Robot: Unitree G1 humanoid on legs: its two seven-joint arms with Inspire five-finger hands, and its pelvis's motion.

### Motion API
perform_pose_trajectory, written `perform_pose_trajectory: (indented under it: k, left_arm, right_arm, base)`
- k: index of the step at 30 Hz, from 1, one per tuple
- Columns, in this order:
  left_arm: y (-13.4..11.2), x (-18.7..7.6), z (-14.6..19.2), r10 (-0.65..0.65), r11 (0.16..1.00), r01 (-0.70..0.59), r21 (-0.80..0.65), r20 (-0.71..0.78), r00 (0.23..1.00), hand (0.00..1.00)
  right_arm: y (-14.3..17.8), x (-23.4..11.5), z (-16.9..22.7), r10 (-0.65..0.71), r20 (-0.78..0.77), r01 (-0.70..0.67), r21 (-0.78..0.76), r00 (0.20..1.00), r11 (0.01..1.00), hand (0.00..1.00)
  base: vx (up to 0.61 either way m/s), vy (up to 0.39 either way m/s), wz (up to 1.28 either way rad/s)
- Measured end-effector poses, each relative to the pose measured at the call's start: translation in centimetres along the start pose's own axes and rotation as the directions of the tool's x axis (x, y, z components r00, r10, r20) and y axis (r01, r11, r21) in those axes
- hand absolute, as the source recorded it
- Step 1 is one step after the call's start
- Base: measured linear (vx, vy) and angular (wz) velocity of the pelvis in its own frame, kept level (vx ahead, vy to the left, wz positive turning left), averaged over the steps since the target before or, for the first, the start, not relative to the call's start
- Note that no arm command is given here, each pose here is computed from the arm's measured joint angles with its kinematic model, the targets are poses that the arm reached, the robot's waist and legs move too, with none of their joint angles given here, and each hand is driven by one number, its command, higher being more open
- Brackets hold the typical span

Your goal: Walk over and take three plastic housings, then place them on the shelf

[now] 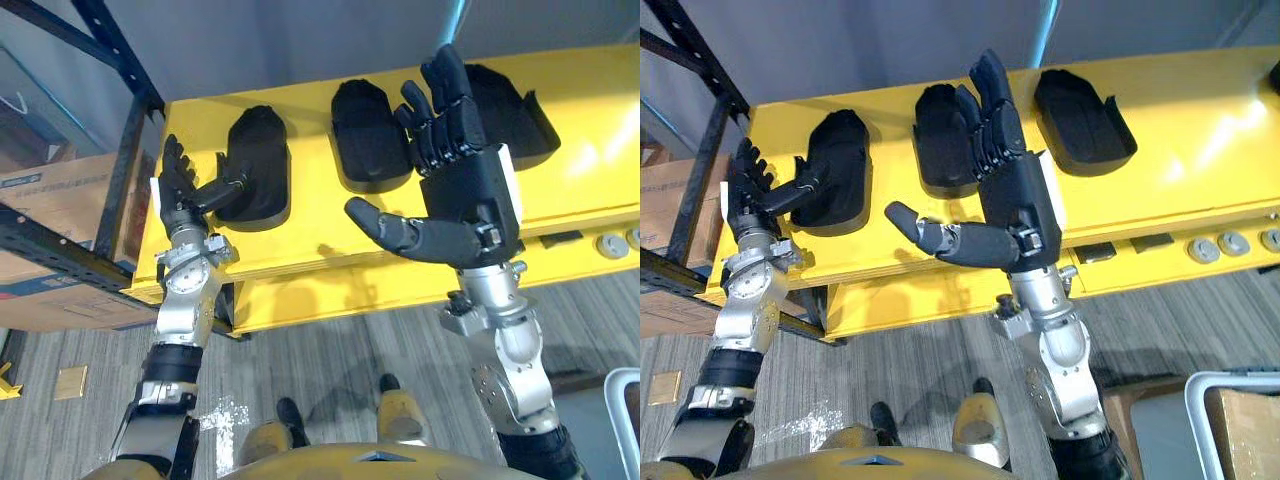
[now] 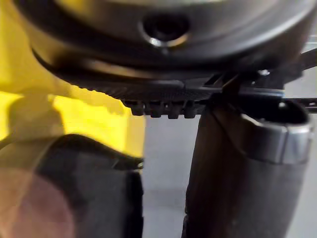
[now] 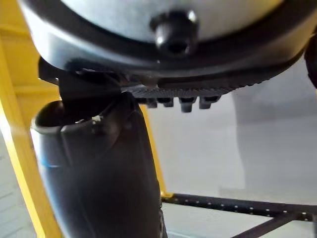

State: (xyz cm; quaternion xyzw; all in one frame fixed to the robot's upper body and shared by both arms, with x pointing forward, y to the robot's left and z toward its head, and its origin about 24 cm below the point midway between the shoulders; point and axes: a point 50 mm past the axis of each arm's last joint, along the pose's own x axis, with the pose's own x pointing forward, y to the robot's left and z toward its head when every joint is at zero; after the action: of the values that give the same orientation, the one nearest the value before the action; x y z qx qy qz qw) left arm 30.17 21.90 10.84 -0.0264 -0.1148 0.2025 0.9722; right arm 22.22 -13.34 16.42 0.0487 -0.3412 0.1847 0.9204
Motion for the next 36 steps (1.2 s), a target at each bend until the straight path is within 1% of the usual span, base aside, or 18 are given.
perform_pose_trajectory:
  k: [2,6,8,10,13,17,21,24,29,33,36]
  left_arm:
    - [-0.2,-0.6,1.4,-0.021,0.999,0.019,0.028,0.077,0.997,1.0]
    - [-0.6,-1.1,4.3,-0.074,0.996,0.062,0.059,0.215,0.974,1.0]
    - [-0.6,-1.6,4.7,-0.099,0.99,0.069,0.125,0.252,0.963,1.0]
    - [-0.6,-2.0,4.5,-0.131,0.98,0.086,0.179,0.255,0.958,1.0]
    - [-0.5,-2.5,4.3,-0.182,0.972,0.138,0.19,0.237,0.954,1.0]
    - [-0.8,-4.7,4.7,-0.366,0.926,0.329,0.183,0.235,0.901,1.0]
    - [-1.1,-5.7,4.8,-0.481,0.877,0.462,0.133,0.229,0.846,1.0]
    - [-1.1,-6.0,4.5,-0.521,0.853,0.513,0.099,0.213,0.826,1.0]
    - [-1.0,-7.5,4.2,-0.628,0.766,0.642,-0.007,0.203,0.751,1.0]
    - [-1.0,-7.7,4.1,-0.649,0.748,0.663,-0.013,0.198,0.735,1.0]
    - [-0.7,-8.3,3.8,-0.659,0.739,0.673,-0.017,0.183,0.729,1.0]
  right_arm:
    - [-0.7,0.7,-1.8,-0.034,-0.084,0.034,-0.008,0.996,0.999,1.0]
    - [-2.2,2.3,-5.6,-0.116,-0.258,0.1,-0.073,0.959,0.992,1.0]
    - [-2.7,2.8,-6.8,-0.167,-0.307,0.147,-0.09,0.937,0.985,1.0]
    - [-2.8,3.3,-7.7,-0.199,-0.345,0.176,-0.096,0.917,0.98,1.0]
    - [-3.1,4.3,-8.3,-0.228,-0.364,0.195,-0.125,0.903,0.973,1.0]
    - [-4.5,4.8,-9.0,-0.307,-0.383,0.255,-0.179,0.871,0.95,1.0]
    - [-5.7,4.9,-9.7,-0.349,-0.431,0.288,-0.204,0.832,0.936,1.0]
    - [-6.0,5.2,-10.0,-0.355,-0.439,0.291,-0.209,0.825,0.934,1.0]
    - [-6.9,5.3,-10.7,-0.381,-0.477,0.285,-0.263,0.792,0.922,1.0]
    - [-7.7,5.3,-11.2,-0.402,-0.517,0.294,-0.281,0.756,0.914,1.0]
    - [-8.1,5.9,-11.3,-0.406,-0.521,0.291,-0.291,0.751,0.911,1.0]
  base:
    - [-0.02,-0.015,0.42]
    - [-0.06,-0.015,0.42]
    - [-0.05,-0.023,0.38]
    - [-0.03,-0.023,0.3]
    - [-0.04,-0.017,0.24]
    - [-0.03,-0.003,0.18]
    - [-0.01,-0.01,0.18]
    - [-0.02,-0.004,0.04]
    - [-0.03,-0.004,0.08]
    - [-0.01,-0.007,0.03]
    - [0.0,0.0,0.0]
